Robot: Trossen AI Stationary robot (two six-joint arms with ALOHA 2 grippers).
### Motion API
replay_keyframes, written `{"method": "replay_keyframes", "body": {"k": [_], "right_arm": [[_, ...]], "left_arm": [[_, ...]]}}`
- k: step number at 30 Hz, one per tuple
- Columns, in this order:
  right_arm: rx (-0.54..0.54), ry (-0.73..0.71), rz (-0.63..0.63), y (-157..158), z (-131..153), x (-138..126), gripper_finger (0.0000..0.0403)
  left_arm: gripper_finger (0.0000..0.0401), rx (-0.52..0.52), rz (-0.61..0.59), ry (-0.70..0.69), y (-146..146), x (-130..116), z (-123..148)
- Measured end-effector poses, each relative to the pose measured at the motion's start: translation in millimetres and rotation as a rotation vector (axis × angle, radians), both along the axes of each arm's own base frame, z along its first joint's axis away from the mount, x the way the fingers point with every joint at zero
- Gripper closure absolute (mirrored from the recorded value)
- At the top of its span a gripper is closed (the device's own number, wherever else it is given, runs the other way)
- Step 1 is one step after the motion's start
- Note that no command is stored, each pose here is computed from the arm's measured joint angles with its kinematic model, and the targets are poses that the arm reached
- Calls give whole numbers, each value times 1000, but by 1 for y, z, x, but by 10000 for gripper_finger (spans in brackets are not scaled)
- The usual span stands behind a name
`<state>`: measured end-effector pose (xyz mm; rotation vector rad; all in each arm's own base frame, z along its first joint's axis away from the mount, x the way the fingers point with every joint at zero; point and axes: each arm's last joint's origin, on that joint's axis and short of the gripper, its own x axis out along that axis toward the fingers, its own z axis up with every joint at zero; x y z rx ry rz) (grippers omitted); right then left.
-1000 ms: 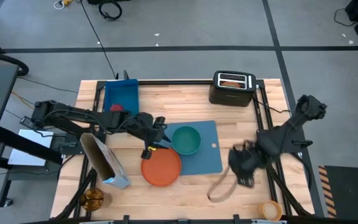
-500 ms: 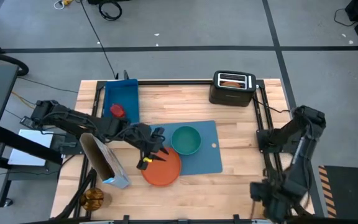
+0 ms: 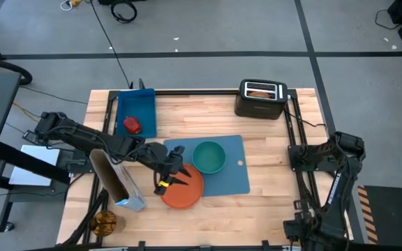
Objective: Arrange a breakfast setting
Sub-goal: Put the yellow cup on the blue table mat to the top right of the green bowl
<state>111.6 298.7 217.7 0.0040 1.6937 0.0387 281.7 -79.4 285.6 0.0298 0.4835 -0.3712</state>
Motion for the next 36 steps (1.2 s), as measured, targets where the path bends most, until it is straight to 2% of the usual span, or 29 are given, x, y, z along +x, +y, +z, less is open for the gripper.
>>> {"method": "replay_keyframes", "body": {"k": [6,14,22,25,29,36], "right_arm": [[20,-25,48,2,-2,6,286],[15,-26,105,0,-2,6,382],[38,-92,96,-7,10,12,390],[47,-171,58,-24,29,23,390],[12,-248,-64,-61,54,46,390],[-133,-287,-429,-152,79,92,390]], "left_arm": [[257,1,11,1,0,0,0],[257,3,12,8,0,0,-1],[257,-1,20,24,2,-1,-1],[257,8,33,62,6,-3,-4],[257,15,52,85,13,-7,-3],[257,45,50,106,20,-22,6]]}}
